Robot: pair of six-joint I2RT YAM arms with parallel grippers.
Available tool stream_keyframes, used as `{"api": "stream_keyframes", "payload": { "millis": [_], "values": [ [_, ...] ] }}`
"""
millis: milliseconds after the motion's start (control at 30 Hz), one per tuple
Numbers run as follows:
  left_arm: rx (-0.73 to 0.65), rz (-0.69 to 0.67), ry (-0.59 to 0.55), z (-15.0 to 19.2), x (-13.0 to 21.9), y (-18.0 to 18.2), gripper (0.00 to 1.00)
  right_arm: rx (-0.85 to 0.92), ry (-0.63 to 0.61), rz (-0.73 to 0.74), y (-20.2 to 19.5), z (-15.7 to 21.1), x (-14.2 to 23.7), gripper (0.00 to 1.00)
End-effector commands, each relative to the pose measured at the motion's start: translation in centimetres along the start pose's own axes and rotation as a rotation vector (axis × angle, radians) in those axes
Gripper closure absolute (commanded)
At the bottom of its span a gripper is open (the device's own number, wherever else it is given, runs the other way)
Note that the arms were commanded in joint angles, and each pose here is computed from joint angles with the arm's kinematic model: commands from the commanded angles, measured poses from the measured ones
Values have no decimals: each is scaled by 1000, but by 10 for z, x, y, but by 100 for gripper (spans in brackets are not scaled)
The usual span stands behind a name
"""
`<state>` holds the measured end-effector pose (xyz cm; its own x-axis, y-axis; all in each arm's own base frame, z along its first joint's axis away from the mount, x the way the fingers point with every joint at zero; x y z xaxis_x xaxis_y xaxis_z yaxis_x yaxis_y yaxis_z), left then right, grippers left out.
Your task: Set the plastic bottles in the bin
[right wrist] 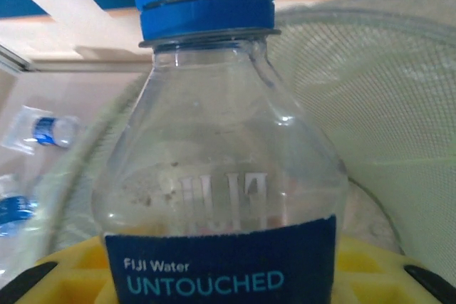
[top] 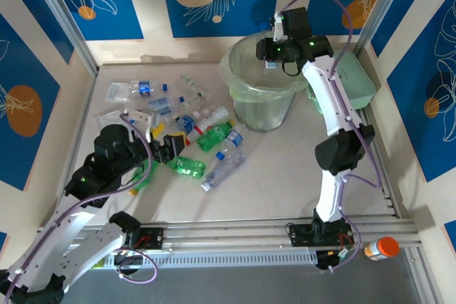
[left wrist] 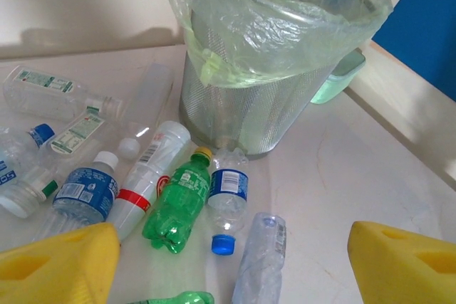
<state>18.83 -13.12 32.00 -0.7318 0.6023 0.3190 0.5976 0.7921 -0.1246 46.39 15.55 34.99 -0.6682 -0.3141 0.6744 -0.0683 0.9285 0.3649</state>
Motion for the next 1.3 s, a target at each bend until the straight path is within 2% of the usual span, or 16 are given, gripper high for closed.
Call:
{"api": "stream_keyframes", "payload": {
  "millis": [0,267,433,600,833,1000,1267],
  "values": [
    [-38,-15,-36,-2,3,1,16,24,118,86,-9,23,-9,62],
    [-62,-23,-36,1,4,-1,15,10,229,129,-19,49,-46,60],
    [-78,-32,-32,3,4,-1,15,-13,263,135,-26,55,-58,48],
    [-90,-33,-29,3,4,-2,14,-7,255,136,-24,52,-52,38],
    [-77,-23,-38,3,4,-4,14,-11,198,126,-23,37,-31,31],
    [-64,-62,-34,3,4,1,13,7,105,113,-12,21,2,32],
    [2,-178,94,13,-4,15,12,55,-116,36,30,18,74,33]
  ]
}}
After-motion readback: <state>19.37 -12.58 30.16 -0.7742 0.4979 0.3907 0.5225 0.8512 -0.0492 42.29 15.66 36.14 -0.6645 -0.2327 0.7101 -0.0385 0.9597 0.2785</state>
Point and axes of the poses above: each hand's point on the last joint's axis, 136 mm out from that joint toward the fingers, its own x axis back along the fingers, its own y axis along the line the jaws close on, z = x × y, the point moved 5 cm from there along x, back along the fingers, and after that the axes turned 10 degrees about -x, right-handed, at the moved point
